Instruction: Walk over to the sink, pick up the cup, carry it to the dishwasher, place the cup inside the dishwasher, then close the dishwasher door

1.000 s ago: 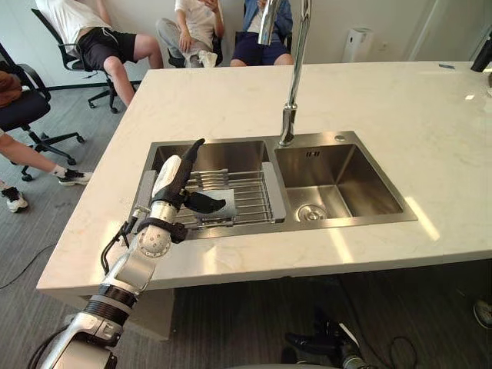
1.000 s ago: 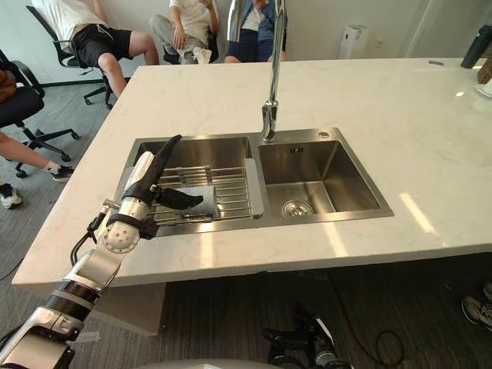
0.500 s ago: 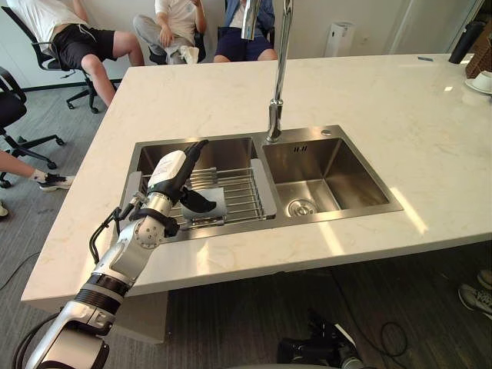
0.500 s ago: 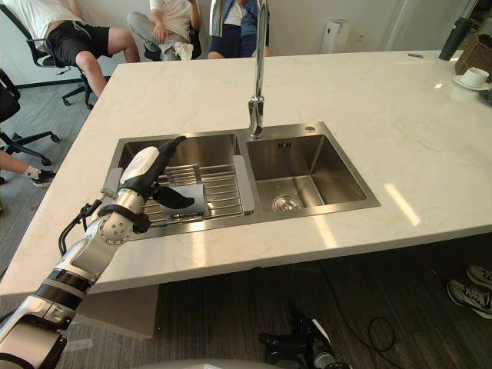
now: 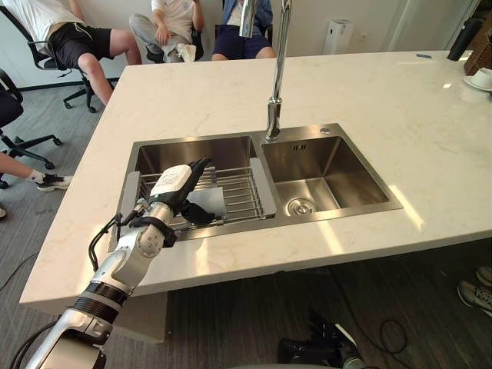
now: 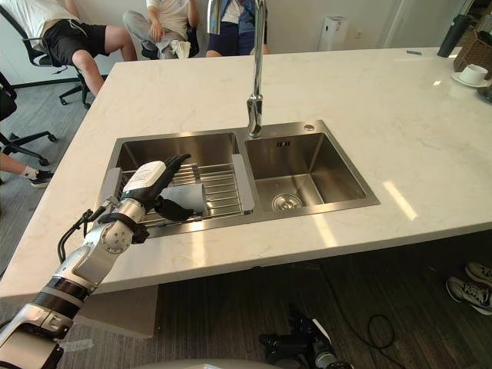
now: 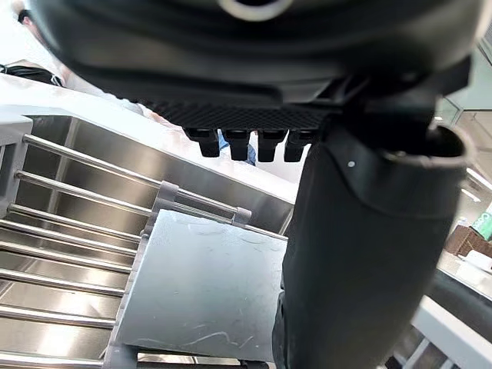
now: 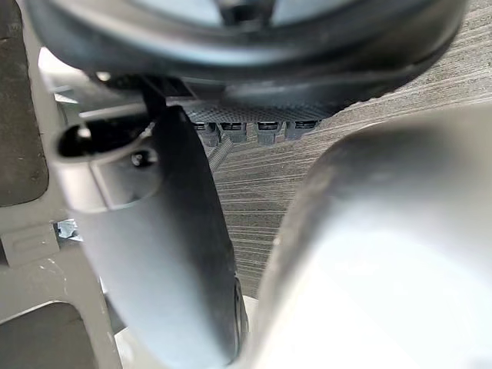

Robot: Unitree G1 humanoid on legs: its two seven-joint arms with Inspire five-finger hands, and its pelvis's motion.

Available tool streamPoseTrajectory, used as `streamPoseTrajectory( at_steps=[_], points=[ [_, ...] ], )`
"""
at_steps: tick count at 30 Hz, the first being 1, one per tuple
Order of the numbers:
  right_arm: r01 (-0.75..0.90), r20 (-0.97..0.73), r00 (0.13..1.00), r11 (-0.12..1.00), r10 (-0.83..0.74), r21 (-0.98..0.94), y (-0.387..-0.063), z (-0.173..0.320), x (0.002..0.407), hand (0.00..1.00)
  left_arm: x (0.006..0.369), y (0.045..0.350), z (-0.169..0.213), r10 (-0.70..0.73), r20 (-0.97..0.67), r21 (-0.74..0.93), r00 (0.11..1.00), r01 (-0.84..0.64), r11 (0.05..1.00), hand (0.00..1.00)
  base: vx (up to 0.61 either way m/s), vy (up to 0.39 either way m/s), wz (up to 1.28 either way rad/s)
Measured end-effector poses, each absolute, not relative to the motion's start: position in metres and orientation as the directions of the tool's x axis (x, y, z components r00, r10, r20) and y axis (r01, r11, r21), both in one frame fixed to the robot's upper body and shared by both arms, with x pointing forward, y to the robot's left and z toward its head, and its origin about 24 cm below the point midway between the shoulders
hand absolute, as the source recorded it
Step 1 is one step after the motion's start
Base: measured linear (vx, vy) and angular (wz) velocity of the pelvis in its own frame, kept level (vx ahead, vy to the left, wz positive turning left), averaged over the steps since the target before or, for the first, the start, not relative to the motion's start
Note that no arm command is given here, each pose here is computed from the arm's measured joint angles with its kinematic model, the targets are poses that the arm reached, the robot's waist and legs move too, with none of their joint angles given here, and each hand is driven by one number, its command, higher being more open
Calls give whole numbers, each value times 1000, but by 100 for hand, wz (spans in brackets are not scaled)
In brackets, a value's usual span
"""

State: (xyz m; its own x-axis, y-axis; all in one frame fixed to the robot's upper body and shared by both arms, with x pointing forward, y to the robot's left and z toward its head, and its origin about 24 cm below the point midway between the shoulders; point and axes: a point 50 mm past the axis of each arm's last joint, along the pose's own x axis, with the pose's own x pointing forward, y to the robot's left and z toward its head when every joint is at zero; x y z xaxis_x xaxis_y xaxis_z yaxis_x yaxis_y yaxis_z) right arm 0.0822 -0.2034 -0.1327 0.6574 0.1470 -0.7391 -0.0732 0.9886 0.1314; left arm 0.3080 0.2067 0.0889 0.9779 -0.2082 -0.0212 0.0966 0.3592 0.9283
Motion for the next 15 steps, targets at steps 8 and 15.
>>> streamPoseTrajectory(
  at_steps=[8, 15],
  points=[
    [-79, -742, 654, 989, 148, 127, -206, -132, 82, 100, 309, 210, 90, -221, -77, 942, 972, 144, 303, 100, -16, -4, -1],
    [-85, -753, 639, 987, 157, 134, -208, -133, 79, 100, 318, 210, 94, -239, -161, 950, 958, 216, 224, 100, 0, 0, 0]
  ],
)
